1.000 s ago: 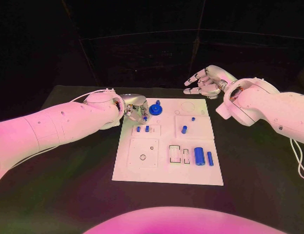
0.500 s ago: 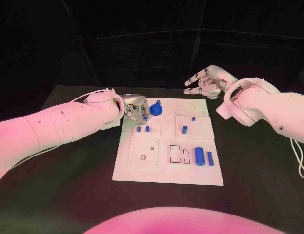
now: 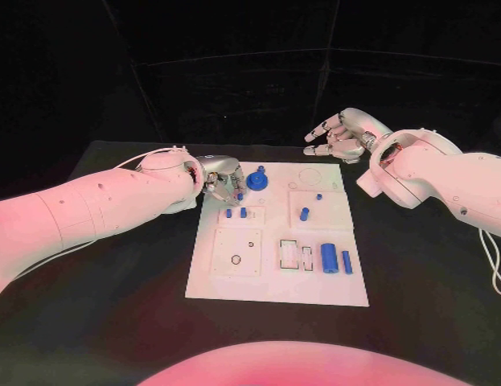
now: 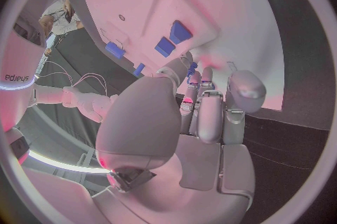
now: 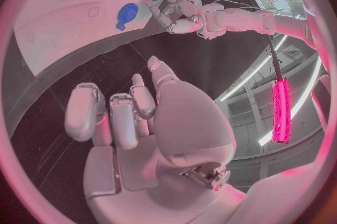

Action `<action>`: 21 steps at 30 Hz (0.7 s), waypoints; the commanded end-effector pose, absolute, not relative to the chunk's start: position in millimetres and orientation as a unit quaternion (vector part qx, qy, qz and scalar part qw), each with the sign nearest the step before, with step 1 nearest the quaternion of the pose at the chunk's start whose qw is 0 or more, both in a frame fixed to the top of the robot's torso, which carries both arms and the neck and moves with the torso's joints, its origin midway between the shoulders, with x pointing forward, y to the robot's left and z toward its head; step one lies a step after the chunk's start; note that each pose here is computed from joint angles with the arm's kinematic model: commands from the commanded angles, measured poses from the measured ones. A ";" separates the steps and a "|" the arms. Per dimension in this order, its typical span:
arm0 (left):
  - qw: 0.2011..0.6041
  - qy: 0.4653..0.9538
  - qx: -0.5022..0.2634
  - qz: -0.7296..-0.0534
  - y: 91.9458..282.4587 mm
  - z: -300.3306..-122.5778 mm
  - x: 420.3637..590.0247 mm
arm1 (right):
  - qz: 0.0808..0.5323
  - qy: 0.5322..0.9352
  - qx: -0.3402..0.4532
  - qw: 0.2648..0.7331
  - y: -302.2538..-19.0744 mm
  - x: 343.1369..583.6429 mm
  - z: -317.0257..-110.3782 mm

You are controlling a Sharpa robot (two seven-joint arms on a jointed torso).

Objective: Assemble the parts on the task board

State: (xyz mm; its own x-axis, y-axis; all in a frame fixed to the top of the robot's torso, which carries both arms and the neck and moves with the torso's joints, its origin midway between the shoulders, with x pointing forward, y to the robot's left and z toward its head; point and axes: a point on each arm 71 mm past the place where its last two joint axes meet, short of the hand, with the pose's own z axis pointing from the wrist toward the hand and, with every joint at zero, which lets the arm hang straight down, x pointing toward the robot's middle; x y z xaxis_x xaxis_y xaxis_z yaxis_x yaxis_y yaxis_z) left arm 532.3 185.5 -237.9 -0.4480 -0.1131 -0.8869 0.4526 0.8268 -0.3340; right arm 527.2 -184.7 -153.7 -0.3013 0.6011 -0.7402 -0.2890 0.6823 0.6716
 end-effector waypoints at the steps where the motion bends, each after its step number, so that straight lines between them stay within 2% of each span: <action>1: 0.517 0.803 0.103 -0.278 185.8 -236.3 532.3 | 0.385 0.708 0.107 0.582 -184.7 527.5 -152.3; 13: 0.530 0.798 0.077 -0.276 204.3 -233.9 535.2 | 0.379 0.710 0.111 0.583 -189.4 529.8 -153.4; 21: 0.540 0.778 -0.037 -0.320 242.6 -225.2 545.3 | 0.359 0.712 0.081 0.598 -197.4 529.7 -154.0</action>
State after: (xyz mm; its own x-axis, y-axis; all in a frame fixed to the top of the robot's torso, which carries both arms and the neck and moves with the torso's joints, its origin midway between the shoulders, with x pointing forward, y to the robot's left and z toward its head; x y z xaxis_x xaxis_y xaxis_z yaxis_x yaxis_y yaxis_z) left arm 543.1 239.4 -231.4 -0.4296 -0.2596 -0.8649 0.3240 0.8497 -0.4160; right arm 530.5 -198.1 -155.4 -0.2804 0.5897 -0.7574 -0.2766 0.7059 0.6520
